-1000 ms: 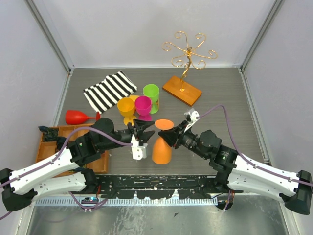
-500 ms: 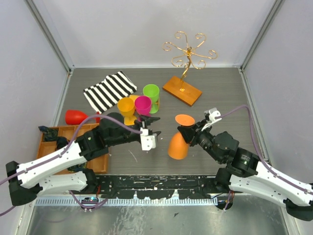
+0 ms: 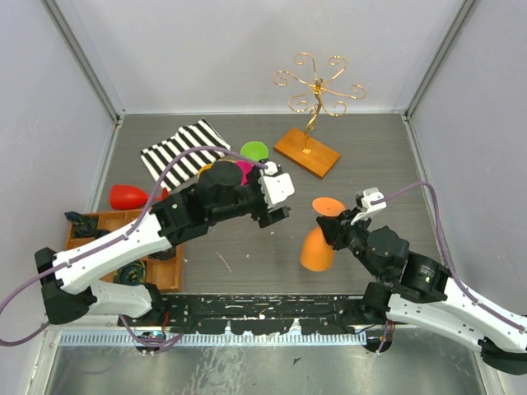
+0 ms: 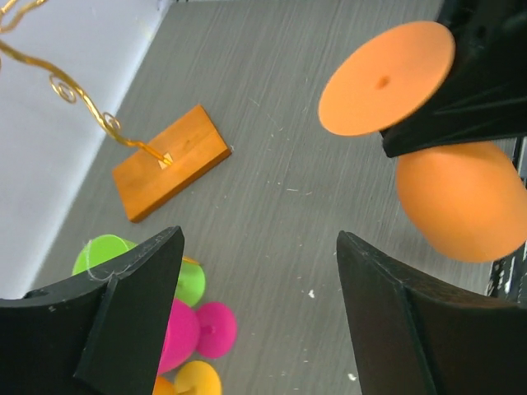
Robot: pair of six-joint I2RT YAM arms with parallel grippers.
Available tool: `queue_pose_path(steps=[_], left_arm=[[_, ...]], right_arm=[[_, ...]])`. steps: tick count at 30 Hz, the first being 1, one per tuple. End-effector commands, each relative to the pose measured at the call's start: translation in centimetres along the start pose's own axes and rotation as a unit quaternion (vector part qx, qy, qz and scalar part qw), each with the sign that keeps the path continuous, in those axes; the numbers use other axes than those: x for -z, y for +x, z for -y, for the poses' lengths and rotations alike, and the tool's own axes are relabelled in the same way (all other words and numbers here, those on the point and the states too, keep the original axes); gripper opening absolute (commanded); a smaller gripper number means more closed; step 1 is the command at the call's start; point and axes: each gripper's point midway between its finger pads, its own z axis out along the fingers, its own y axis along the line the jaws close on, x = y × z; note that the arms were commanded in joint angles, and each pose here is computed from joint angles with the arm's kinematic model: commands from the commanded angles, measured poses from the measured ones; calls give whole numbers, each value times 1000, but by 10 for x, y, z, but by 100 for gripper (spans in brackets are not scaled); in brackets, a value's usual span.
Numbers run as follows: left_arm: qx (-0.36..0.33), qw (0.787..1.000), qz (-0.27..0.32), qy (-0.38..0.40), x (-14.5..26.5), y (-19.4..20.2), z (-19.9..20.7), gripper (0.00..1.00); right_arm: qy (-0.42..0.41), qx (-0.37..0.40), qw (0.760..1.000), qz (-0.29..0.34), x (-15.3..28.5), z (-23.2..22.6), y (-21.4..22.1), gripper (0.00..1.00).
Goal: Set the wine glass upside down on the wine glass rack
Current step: Adjust the wine glass, then adjust the wine rack at the center of the board.
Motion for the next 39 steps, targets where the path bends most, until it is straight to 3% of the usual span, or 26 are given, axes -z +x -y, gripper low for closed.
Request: queue_pose_path(steps=[1, 4, 9, 15, 20, 24, 29, 35, 39], left_arm=[[89, 994, -47, -42, -10, 5, -11, 84], [122, 986, -89, -66, -19, 15, -20, 93], [179, 964, -171, -101, -29, 35, -35, 98], [266, 904, -317, -110, -30, 77, -40, 98], [286, 871, -384, -112, -37, 82, -39, 98], [273, 881, -358, -147, -48, 78, -56, 98], [262, 916, -257, -162, -54, 42, -78, 98], [247, 938, -119, -212, -54, 0, -112, 98], [240, 943, -79, -217, -56, -17, -130, 98]], right_arm=[[11, -26, 999, 27, 9, 5, -18, 0], [4, -29, 999, 26, 9, 4, -15, 0], [0, -35, 999, 28, 8, 4, -10, 0], [1, -35, 999, 30, 7, 3, -12, 0], [-2, -36, 999, 28, 4, 0, -10, 0], [-4, -37, 999, 25, 3, 0, -7, 0], [-1, -38, 999, 25, 4, 1, -6, 0], [-6, -38, 999, 21, 3, -1, -7, 0], [-10, -43, 999, 18, 3, -3, -5, 0]])
